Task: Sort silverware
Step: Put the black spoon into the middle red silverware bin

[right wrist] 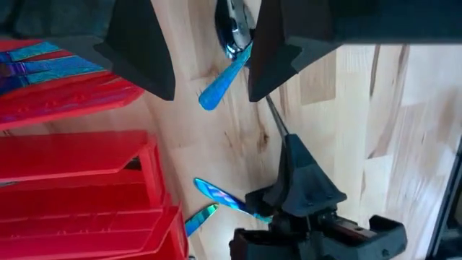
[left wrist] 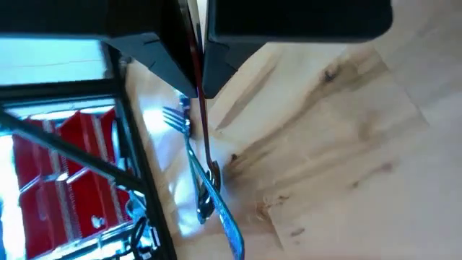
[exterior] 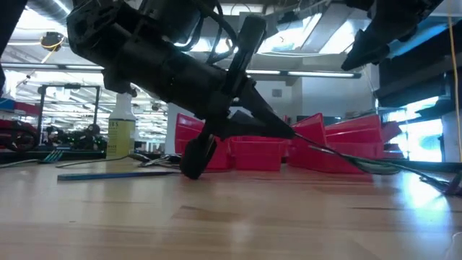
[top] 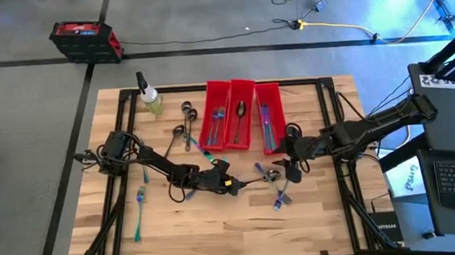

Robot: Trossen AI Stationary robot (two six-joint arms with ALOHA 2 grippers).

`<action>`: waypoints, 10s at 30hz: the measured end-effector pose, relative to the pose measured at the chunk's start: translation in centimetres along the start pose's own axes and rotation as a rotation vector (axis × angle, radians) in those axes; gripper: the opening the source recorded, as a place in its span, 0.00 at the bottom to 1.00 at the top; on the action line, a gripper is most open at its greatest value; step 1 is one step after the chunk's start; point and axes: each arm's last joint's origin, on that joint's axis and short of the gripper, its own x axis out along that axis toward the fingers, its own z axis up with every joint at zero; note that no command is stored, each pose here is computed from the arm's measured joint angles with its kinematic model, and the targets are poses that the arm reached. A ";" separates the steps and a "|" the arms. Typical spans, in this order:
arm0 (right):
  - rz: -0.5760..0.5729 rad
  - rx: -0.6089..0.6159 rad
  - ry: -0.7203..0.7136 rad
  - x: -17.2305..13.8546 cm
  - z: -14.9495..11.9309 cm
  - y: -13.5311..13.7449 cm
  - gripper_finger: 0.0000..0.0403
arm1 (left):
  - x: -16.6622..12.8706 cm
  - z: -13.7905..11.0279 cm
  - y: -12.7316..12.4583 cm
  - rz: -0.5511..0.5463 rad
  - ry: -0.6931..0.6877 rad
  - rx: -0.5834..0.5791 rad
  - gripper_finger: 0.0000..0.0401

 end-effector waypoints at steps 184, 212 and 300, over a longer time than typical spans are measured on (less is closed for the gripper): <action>0.225 0.050 0.118 -0.1 -0.4 0.6 0.41 | 3.5 14.2 -4.8 0.403 -0.593 -0.832 0.01; 0.232 0.050 0.122 -0.1 -0.4 0.6 0.41 | 3.3 14.3 -4.4 0.442 -0.627 -0.820 0.01; 0.233 0.043 0.121 -0.1 -0.4 0.6 0.41 | 3.7 15.1 -4.4 0.403 -0.626 -0.790 0.29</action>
